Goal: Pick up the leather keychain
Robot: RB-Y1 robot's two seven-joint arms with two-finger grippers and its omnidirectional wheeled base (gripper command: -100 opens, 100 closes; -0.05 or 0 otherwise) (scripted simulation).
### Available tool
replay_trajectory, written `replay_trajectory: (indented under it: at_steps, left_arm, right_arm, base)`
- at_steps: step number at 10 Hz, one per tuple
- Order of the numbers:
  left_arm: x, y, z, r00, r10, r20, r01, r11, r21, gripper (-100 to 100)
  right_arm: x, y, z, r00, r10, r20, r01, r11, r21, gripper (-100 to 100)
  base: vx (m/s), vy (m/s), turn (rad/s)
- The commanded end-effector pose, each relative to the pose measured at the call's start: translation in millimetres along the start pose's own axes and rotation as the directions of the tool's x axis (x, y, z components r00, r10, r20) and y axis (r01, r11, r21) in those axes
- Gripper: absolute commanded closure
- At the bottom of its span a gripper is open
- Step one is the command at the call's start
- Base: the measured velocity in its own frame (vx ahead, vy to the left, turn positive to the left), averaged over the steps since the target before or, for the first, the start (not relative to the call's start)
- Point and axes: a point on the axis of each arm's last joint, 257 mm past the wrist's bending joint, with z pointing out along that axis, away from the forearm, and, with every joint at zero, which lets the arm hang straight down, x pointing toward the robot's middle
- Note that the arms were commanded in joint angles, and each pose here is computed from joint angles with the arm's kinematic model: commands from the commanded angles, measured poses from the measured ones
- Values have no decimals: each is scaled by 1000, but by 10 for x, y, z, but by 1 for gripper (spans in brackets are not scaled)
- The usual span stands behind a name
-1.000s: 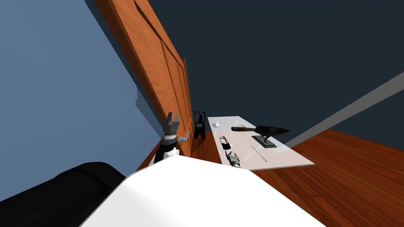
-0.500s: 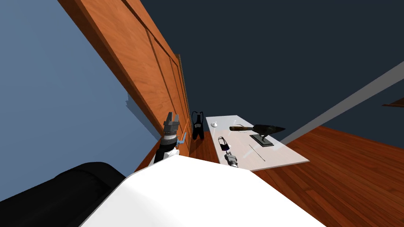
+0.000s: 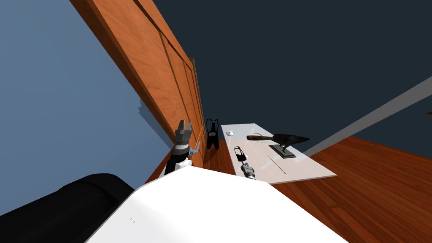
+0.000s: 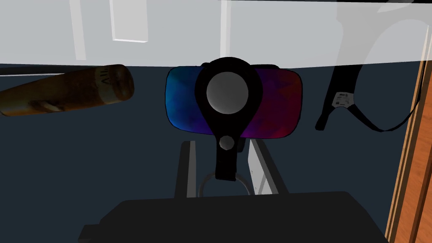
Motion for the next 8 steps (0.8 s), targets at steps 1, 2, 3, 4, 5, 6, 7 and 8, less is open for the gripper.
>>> replay_trajectory:
  at_steps: [1, 2, 3, 4, 5, 6, 7, 8]
  left_arm:
    - [0, 0, 0, 1000, 0, 0, 0, 1000, 0, 0]
    - [0, 0, 0, 1000, 0, 0, 0, 1000, 0, 0]
    - [0, 0, 0, 1000, 0, 0, 0, 1000, 0, 0]
    - [0, 0, 0, 1000, 0, 0, 0, 1000, 0, 0]
    - [-1, 0, -1, 1000, 0, 0, 0, 1000, 0, 0]
    - [0, 0, 0, 1000, 0, 0, 0, 1000, 0, 0]
    - [0, 0, 0, 1000, 0, 0, 0, 1000, 0, 0]
    - [0, 0, 0, 1000, 0, 0, 0, 1000, 0, 0]
  right_arm:
    - [16, -237, 35, 1000, 8, -9, -8, 999, 35, 100]
    - [22, -394, 56, 1000, 13, -12, -13, 998, 57, 100]
    - [16, -415, 55, 1000, 14, -10, -13, 998, 61, 100]
    - [21, -414, 53, 1000, 14, -11, -13, 998, 61, 100]
    - [22, -588, 69, 1000, 22, -13, -21, 996, 88, 100]
    - [20, -741, 84, 999, 30, -14, -28, 993, 111, 100]
    - [15, -899, 95, 999, 40, -14, -38, 990, 135, 100]
    - [7, -1037, 108, 999, 50, -13, -48, 987, 156, 100]
  base:
    - [-127, 60, 310]
    - [-155, 65, 321]
    - [-110, 37, 83]
    - [-37, 14, -44]
    - [-39, 21, 173]
    - [-80, 57, 321]
    - [-123, 75, 347]
    - [-139, 70, 264]
